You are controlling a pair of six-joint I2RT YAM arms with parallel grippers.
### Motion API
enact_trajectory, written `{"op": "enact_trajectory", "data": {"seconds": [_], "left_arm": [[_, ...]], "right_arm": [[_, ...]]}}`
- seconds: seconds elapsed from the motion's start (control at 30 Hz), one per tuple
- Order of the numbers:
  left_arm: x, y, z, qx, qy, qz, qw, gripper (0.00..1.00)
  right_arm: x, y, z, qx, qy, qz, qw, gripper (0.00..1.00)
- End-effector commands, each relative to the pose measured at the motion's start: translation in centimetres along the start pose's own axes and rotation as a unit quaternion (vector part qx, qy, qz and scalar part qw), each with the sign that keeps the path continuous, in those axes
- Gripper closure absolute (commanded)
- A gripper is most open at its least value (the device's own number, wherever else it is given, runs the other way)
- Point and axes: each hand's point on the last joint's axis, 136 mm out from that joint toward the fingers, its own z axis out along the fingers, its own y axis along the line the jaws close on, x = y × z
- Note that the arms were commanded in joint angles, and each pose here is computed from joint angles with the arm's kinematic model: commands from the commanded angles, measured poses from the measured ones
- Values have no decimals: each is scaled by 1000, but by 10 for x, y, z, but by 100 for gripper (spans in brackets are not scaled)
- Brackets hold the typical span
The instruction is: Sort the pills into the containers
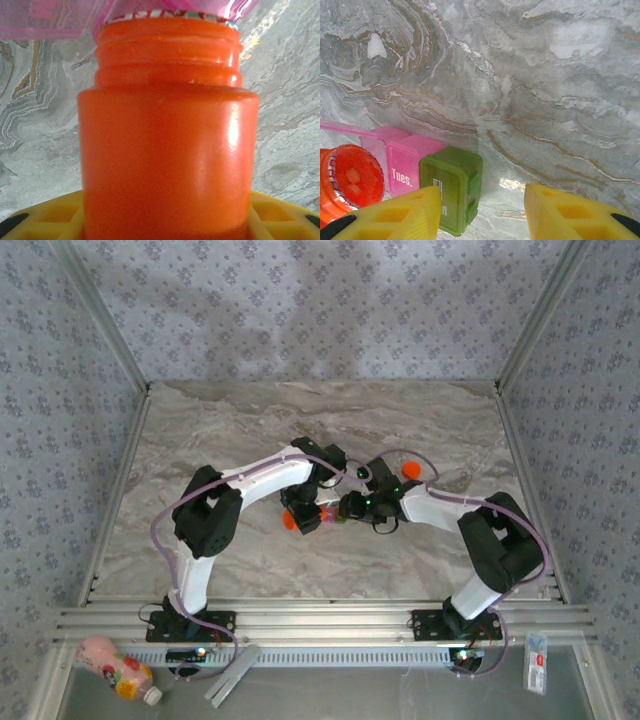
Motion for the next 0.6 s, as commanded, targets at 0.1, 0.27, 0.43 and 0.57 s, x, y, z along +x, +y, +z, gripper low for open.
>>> {"op": "enact_trajectory", "data": {"seconds": [0.1, 0.27, 0.43, 0.57], "left_arm": [[3, -2, 4, 7, 15, 9, 1000, 100], [2, 0, 2, 6, 12, 7, 1000, 100], [4, 2, -2, 4, 10, 6, 1000, 100], [5, 5, -6, 2, 6, 3, 1000, 100]], "right_arm": [[-5, 9, -10, -18, -10, 6, 1000, 51], [-3, 9, -5, -22, -4, 8, 1000, 52], [-1, 9, 0, -23, 1, 10, 1000, 53], [1, 8, 3, -22, 6, 10, 1000, 53]]}}
